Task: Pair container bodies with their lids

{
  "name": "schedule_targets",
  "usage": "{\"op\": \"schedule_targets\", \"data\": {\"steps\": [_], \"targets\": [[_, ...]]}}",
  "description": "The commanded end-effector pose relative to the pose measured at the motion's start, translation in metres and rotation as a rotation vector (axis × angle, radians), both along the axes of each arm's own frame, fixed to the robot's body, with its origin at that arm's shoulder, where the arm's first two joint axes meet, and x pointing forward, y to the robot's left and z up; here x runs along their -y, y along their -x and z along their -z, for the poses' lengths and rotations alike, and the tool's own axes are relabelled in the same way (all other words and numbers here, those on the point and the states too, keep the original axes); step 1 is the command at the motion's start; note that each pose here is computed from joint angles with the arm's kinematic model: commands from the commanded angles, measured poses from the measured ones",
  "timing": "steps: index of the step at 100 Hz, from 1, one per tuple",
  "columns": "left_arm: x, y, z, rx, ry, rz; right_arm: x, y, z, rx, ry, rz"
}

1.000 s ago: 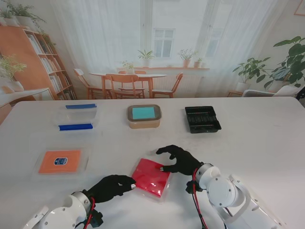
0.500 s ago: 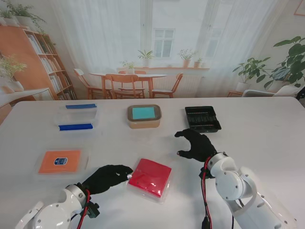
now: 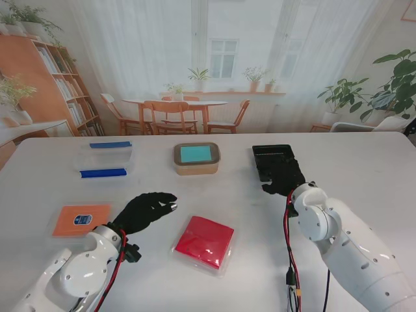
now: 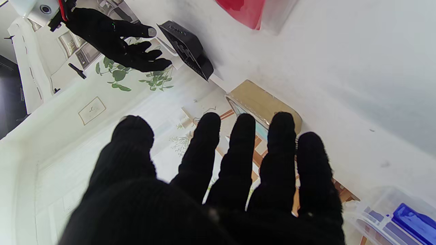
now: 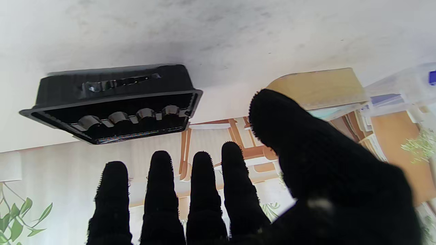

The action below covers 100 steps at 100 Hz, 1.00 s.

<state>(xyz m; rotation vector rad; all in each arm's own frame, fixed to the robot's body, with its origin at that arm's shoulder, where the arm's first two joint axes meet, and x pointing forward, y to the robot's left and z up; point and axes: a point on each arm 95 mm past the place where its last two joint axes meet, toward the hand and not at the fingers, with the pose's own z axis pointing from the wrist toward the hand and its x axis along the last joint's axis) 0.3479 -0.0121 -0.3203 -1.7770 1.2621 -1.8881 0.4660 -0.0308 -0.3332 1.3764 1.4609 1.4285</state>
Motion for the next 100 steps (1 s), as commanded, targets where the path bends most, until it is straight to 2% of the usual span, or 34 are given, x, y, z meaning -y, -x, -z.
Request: {"op": "schedule_targets", "data": {"steps": [1, 24, 41, 100], "targets": [[0.001, -0.005, 0.001, 0.008, -0.003, -0.021, 0.006, -0.010, -0.005, -0.002, 0.021, 0.018], [0.003, -0.022, 0.000, 0.028, -0.014, -0.048, 0.016, -0.035, 0.005, -0.028, 0.102, 0.038], [0.004, -0.028, 0.000, 0.030, -0.014, -0.054, 0.021, -0.046, 0.013, -0.042, 0.136, 0.042], [0.002, -0.027, -0.001, 0.030, -0.020, -0.075, 0.023, -0.066, 0.037, -0.067, 0.187, 0.019]]}}
